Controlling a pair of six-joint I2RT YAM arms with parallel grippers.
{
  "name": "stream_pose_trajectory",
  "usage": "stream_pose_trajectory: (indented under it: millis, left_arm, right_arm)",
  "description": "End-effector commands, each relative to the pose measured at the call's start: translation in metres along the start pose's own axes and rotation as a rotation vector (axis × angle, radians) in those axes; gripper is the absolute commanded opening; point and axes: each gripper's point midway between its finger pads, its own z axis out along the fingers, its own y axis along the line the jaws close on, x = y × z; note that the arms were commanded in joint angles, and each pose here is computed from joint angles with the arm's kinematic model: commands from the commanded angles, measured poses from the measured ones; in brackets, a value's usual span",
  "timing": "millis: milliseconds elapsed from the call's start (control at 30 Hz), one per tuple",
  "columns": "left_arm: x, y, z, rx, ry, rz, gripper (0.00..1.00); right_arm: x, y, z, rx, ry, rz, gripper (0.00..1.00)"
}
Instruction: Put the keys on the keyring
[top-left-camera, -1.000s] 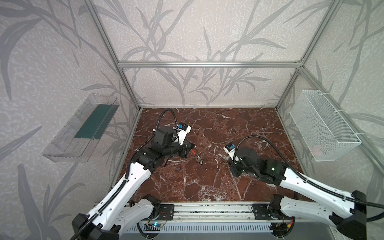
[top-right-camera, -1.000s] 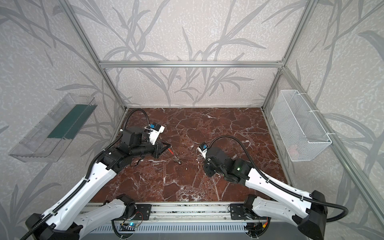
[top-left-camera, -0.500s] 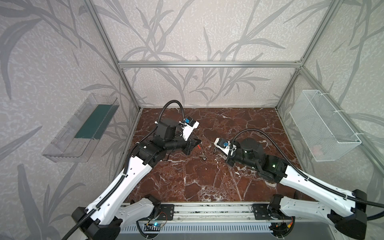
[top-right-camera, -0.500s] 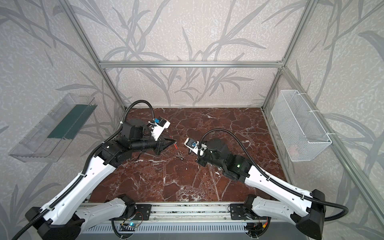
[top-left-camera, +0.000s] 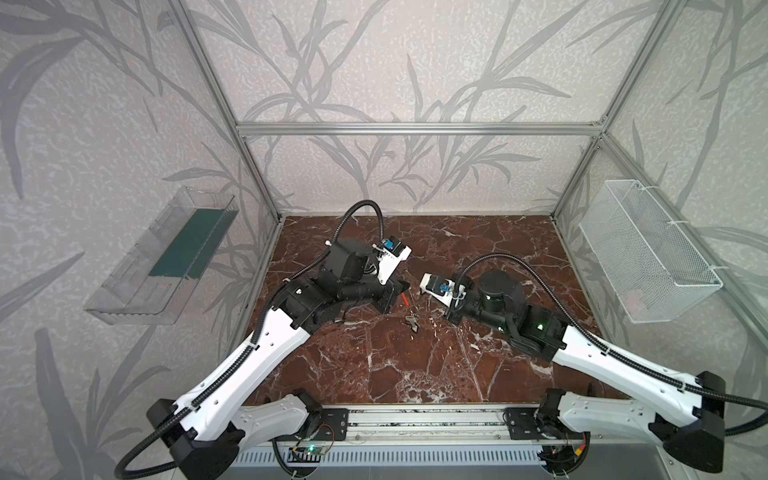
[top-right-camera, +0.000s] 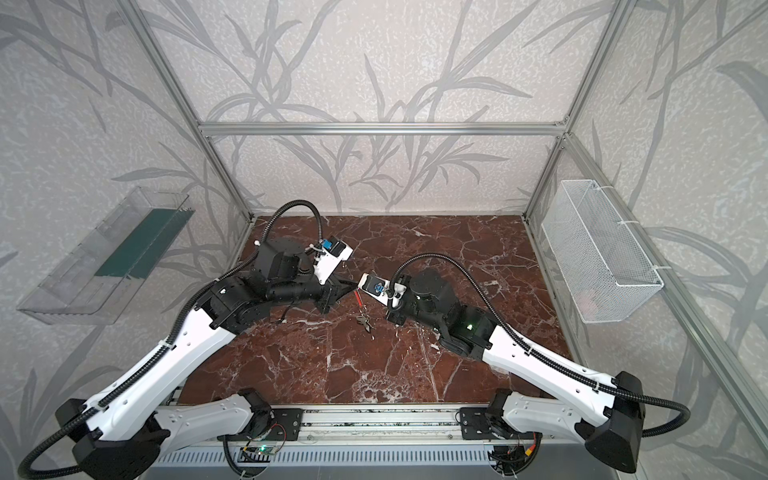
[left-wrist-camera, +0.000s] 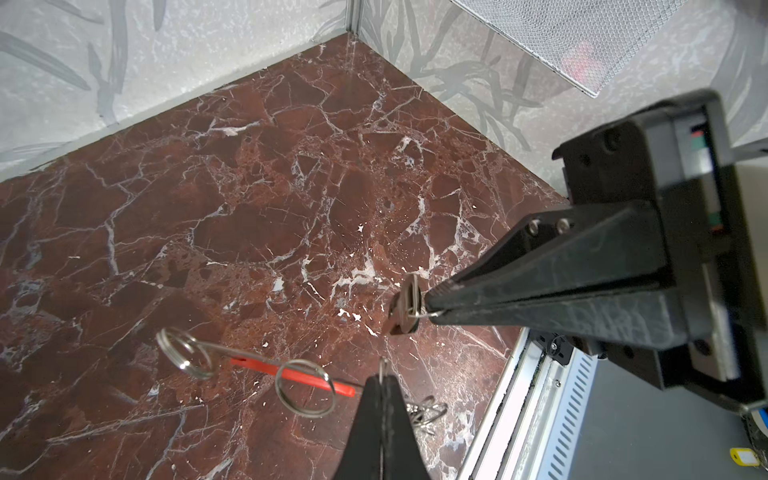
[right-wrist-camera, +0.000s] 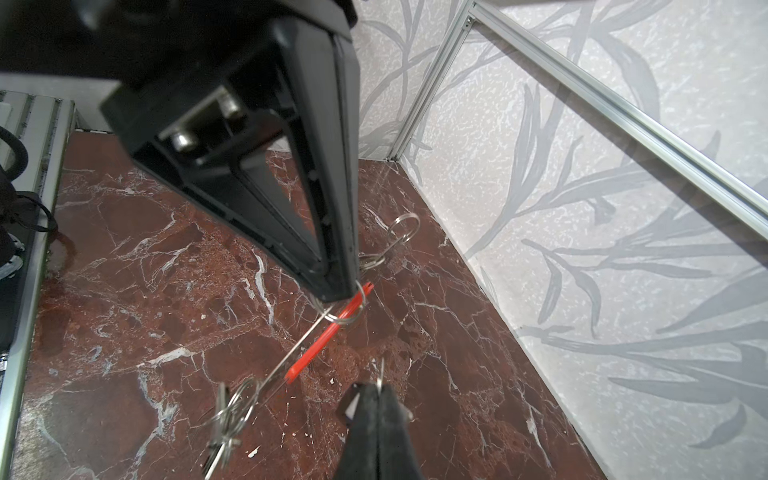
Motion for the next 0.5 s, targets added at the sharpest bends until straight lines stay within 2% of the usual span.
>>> stream_pose_trajectory:
  millis: [0,467]
  left_arm:
    - [-0.0121,-0.0013,-0.0047,-0.018,-0.024,0.025,0.00]
    - [-0.0076,-0.0064,0.0018,-0.011,0.006,0.047,0.00]
  right_arm:
    - [-0.0198,-0.0072,-0.0018,0.011,-0.057,-0.016,0.00]
    - [-0.0241,-0.0104,0.0011,0.026,-0.062,-0.017,0.00]
